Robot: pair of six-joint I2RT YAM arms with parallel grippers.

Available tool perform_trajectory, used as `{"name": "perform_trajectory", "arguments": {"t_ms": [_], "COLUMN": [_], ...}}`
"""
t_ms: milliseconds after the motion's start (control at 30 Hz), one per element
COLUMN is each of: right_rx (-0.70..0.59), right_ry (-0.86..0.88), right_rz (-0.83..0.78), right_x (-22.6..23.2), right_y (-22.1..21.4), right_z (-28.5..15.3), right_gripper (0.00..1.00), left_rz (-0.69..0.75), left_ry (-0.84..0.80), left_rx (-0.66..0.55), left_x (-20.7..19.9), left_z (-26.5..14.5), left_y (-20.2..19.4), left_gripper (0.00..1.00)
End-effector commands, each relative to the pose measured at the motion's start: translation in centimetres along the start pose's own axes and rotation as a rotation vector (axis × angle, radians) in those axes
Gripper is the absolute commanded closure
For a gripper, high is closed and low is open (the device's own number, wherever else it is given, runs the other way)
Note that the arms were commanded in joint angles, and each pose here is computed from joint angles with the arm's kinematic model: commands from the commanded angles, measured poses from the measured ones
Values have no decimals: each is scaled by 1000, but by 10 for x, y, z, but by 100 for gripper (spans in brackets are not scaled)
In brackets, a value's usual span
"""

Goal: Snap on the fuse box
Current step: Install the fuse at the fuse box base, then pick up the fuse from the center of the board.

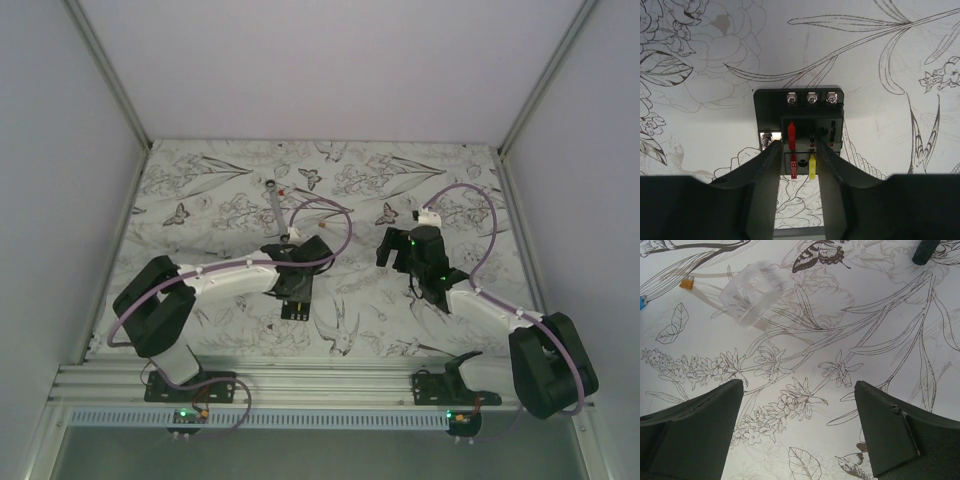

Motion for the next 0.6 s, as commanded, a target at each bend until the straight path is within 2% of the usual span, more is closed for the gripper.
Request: {"name": "perform_trajectory", "arguments": {"t_ms": [0,233,333,567], "right_rx": [-33,-32,-32,-28], "right_ry": [17,13,14,7], "right_rz": [20,17,15,10], "right_x": [3,3,3,2], "right_y": [8,8,8,7], "right_z": [0,1,1,3], "right_gripper": [0,0,0,0], "left_rz": [38,56,39,108], "left_ry": [-21,-56,-57,-65], "left_rx": [-42,-117,-115,-126], "left_x": [-1,4,12,19], "left_z": [-17,-36,-33,-10], "left_y": [14,39,53,97], "left_gripper": [58,42,41,36]}}
Point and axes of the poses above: each gripper's point midway between its finger pads, its own z axis out along the fingers, its own x axis along the line the jaws close on, y = z × x, the point moved 8 cm from there along -z, back along the fingers, and after that the axes turned 3 degrees about z, right-handed, at the moved point
